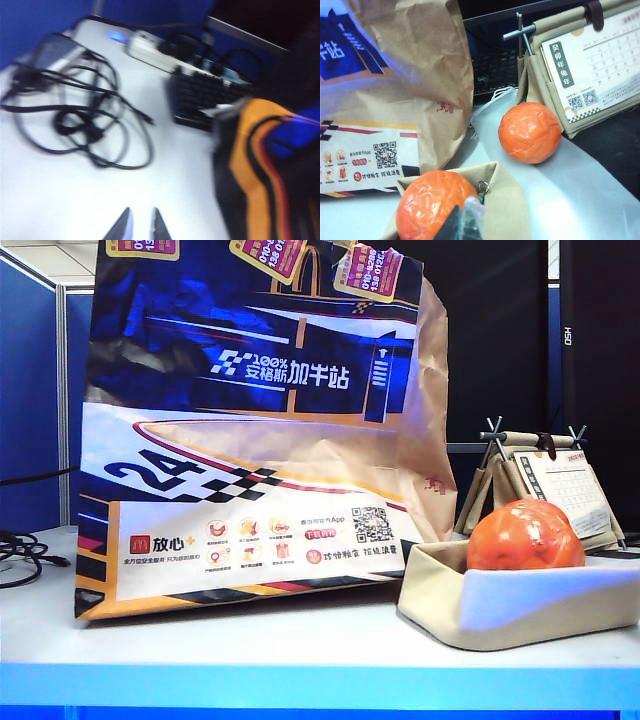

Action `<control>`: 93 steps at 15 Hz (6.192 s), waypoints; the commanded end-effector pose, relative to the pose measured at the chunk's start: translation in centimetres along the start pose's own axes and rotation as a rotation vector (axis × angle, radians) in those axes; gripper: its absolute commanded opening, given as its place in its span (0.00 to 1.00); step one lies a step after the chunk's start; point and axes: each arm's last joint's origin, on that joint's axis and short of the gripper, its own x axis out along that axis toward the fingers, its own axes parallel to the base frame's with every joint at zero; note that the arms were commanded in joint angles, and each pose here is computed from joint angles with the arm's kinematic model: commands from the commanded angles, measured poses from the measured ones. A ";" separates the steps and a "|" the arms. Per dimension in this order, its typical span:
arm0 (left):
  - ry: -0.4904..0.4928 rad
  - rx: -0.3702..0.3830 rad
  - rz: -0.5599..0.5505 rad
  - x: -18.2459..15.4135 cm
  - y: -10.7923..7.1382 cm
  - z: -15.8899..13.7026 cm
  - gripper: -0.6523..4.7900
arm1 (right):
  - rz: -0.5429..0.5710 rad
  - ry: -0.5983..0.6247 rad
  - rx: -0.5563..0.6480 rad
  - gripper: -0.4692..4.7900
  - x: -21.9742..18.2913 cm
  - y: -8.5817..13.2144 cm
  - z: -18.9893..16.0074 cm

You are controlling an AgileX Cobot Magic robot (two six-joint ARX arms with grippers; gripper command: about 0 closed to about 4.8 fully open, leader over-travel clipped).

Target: Open the paper bag and put two oranges into the paper bag.

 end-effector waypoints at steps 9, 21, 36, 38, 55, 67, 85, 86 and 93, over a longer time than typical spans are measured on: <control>-0.097 -0.009 -0.327 -3.2 -3.3 6.3 0.48 | 0.246 -0.098 0.145 0.27 -1.3 2.2 4.2; 0.457 -0.095 -0.695 7.9 -12.1 23.8 1.00 | 0.302 -0.377 -0.087 1.00 -6.2 6.3 12.9; 0.701 -0.120 -1.092 12.6 -16.7 22.2 0.14 | 0.199 -0.221 0.050 0.99 -5.2 5.4 11.4; 0.715 -0.125 -1.187 12.3 -17.0 22.7 0.11 | 0.188 -0.099 0.144 0.99 -3.9 4.5 10.2; 0.728 0.050 -1.070 11.1 -16.4 22.4 0.11 | 0.153 0.375 0.213 0.99 3.6 4.1 3.9; 0.742 0.042 -1.065 11.1 -16.4 22.3 0.11 | 0.093 0.471 0.191 1.00 10.2 3.0 0.6; 0.786 0.116 -0.949 10.8 -15.8 21.5 0.11 | 0.156 0.584 0.238 0.66 14.5 2.4 -1.8; 0.783 0.118 -0.950 10.8 -15.8 21.5 0.11 | 0.152 0.595 0.240 0.57 14.4 2.4 -1.9; 0.738 0.148 -0.933 10.5 -16.2 22.8 0.11 | 0.201 0.547 0.267 0.09 15.5 2.9 -0.3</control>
